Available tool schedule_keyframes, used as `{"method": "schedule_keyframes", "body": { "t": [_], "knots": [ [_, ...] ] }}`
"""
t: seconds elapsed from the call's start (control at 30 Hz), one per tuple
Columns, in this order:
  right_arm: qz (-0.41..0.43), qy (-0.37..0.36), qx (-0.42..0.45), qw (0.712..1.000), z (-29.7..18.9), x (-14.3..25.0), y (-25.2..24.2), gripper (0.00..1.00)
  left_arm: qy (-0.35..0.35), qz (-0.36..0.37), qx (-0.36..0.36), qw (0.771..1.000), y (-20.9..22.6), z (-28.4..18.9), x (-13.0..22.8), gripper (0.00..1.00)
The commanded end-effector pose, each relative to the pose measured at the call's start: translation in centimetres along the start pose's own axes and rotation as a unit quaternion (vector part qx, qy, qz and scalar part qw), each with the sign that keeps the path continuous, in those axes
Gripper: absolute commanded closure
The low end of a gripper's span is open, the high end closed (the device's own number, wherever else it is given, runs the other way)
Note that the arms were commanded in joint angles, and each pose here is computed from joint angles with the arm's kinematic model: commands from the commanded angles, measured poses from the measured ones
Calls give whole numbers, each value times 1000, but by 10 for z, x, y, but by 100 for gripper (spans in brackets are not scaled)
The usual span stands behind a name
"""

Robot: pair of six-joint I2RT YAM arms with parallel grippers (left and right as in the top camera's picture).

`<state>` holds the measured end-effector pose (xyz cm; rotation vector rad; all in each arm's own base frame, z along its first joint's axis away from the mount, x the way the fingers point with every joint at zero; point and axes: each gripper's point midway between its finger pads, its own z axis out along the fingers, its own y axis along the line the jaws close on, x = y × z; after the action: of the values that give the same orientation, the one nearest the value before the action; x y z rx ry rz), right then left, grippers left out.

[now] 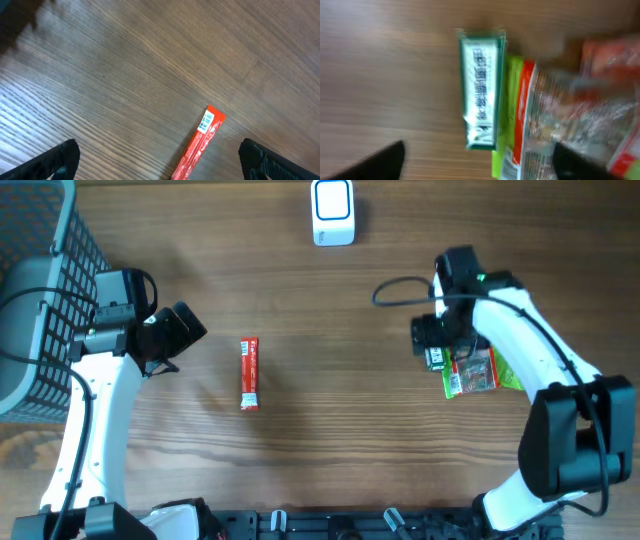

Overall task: Scan the item barcode
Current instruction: 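Place the oil box on the right side with the other items, then grasp the red Nescafe stick with the right gripper and lift it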

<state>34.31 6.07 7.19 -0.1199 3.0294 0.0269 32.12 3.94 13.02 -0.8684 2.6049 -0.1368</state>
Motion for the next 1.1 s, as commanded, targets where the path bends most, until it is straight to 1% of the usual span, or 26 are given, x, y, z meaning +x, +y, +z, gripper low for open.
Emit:
{"method": "schedule_keyframes", "body": {
  "t": [0.0, 0.07, 0.1, 0.17, 0.23, 0.27, 0.3, 0.37, 0.47, 0.53, 0.57, 0.63, 0.7, 0.77, 0.8, 0.83, 0.87, 0.9, 1.03, 1.07],
  "knots": [
    [-22, -63, -199, 978, -44, -38, 69, 0, -9, 3, -4, 1000, 2, -3, -5, 0],
    [-38, -76, -307, 948, -62, -43, 103, 0, -9, 3, -4, 1000, 2, -3, -5, 0],
    [-28, -76, -352, 933, -69, -44, 118, 1, -9, 3, -4, 1000, 2, -3, -5, 0],
    [-7, -71, -326, 943, -63, -45, 125, 0, -9, 3, -4, 1000, 2, -3, -5, 0],
    [-1, -77, -254, 964, -49, -44, 133, 0, -9, 3, -4, 1000, 2, -3, -5, 0],
    [-1, -81, -220, 972, -44, -40, 144, 0, -9, 3, -4, 1000, 2, -3, -5, 0],
    [-6, -86, -206, 975, -42, -37, 156, 0, -9, 3, -4, 1000, 2, -3, -5, 0],
    [-32, -106, -199, 974, -43, -30, 196, 0, -9, 3, -4, 1000, 2, -3, -5, 0],
    [-45, -106, -228, 967, -43, -7, 259, 1, -9, 3, -4, 1000, 2, -3, -5, 0],
    [-29, -99, -211, 972, -30, 9, 281, 7, -9, 3, -4, 1000, 2, -3, -5, 0],
    [-24, -101, -193, 976, -21, 16, 289, 12, -9, 3, -4, 1000, 2, -3, -5, 0],
    [-29, -105, -184, 977, -9, 26, 306, 18, -9, 3, -4, 1000, 2, -3, -5, 0],
    [-55, -117, -195, 972, 6, 35, 335, 23, -9, 3, -4, 1000, 2, -3, -5, 0],
    [-87, -141, -167, 972, 24, 45, 349, 25, -9, 3, -4, 1000, 2, -3, -5, 0],
    [-98, -162, -140, 972, 33, 48, 351, 26, -9, 3, -4, 1000, 2, -3, -5, 0],
    [-104, -191, -106, 970, 40, 46, 349, 31, -9, 3, -4, 1000, 2, -3, -5, 0],
    [-109, -221, -71, 967, 46, 43, 346, 39, -9, 3, -4, 1000, 2, -3, -5, 0],
    [-114, -232, -57, 964, 50, 41, 345, 42, -9, 3, -4, 1000, 2, -3, -5, 0],
    [-117, -230, -38, 965, 67, 42, 341, 55, -9, 3, -4, 1000, 2, -3, -5, 0],
    [-114, -225, -33, 967, 73, 40, 337, 57, -9, 3, -4, 1000, 2, -3, -5, 0]
  ]
}}
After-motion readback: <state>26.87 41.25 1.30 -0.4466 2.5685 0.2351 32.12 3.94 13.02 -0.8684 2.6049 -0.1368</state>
